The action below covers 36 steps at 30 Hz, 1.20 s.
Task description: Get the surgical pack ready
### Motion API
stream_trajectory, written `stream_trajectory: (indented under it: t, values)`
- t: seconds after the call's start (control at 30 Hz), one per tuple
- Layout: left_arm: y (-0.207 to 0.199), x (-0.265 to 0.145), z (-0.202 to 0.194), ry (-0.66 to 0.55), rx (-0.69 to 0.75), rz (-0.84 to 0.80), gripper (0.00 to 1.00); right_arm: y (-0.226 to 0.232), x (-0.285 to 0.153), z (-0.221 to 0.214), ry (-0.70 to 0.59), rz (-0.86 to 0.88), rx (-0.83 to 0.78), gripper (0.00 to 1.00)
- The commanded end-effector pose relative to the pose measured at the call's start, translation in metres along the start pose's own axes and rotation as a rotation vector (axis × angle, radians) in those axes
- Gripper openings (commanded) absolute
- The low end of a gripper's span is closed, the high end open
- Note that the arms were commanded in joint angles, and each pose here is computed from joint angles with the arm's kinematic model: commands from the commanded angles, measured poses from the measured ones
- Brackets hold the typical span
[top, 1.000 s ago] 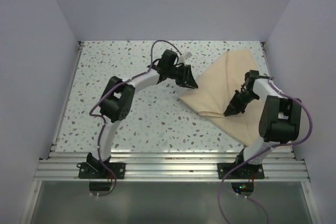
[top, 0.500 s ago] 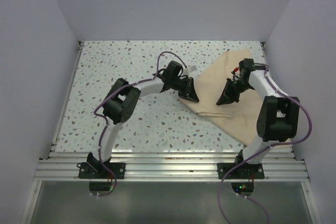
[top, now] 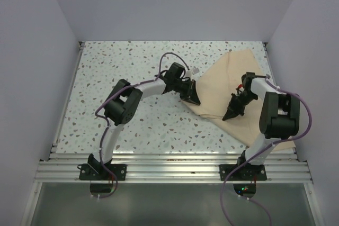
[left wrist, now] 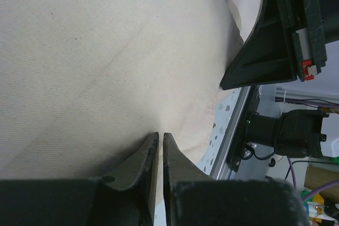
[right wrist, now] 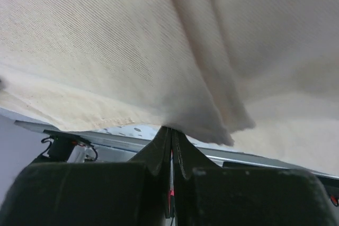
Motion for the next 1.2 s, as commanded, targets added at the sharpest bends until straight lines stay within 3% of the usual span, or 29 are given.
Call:
stream_trajectory:
  t: [0.0,0.13,0.4,0.6,0.73,0.83,1.03,1.1,1.17]
  values:
    - [0.0,-0.001,0.003,0.012,0.062,0.048,0.11,-0.021,-0.021,-0.002,-0.098,-0.113,0.022,0.0]
    - [-0.009,-0.008,0.012,0.008,0.108,0.088,0.12,-0.024,-0.034,0.003,-0.128,-0.134,0.03,0.0]
    - [-0.04,-0.024,0.032,-0.052,0.139,0.039,0.15,0.0,-0.042,0.012,-0.159,0.013,0.011,0.01]
    - [-0.026,-0.015,0.017,-0.019,0.063,-0.017,0.11,-0.007,-0.022,0.014,-0.127,-0.012,0.023,0.01]
    - [-0.004,-0.018,0.014,-0.027,0.017,0.042,0.08,-0.025,-0.009,0.016,-0.102,-0.089,0.051,0.0]
    - [0.0,-0.033,0.03,-0.073,0.046,0.119,0.08,-0.029,-0.027,0.024,-0.175,-0.131,0.053,0.01]
    - [-0.003,-0.066,0.04,-0.125,0.133,0.254,0.11,-0.048,-0.08,0.037,-0.406,-0.278,0.242,0.22]
    - [-0.006,-0.077,0.04,-0.129,0.133,0.261,0.11,-0.061,-0.084,0.036,-0.423,-0.317,0.33,0.32]
    - [-0.003,-0.087,0.036,-0.136,0.124,0.25,0.13,-0.083,-0.088,0.034,-0.419,-0.365,0.435,0.34]
Point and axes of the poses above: each gripper's point midway between its finger pads, its own x axis out along the fingers, its own y axis along the line the jaws close on, z = x × y, the point moved 8 cm from there along -x, back along the fingers
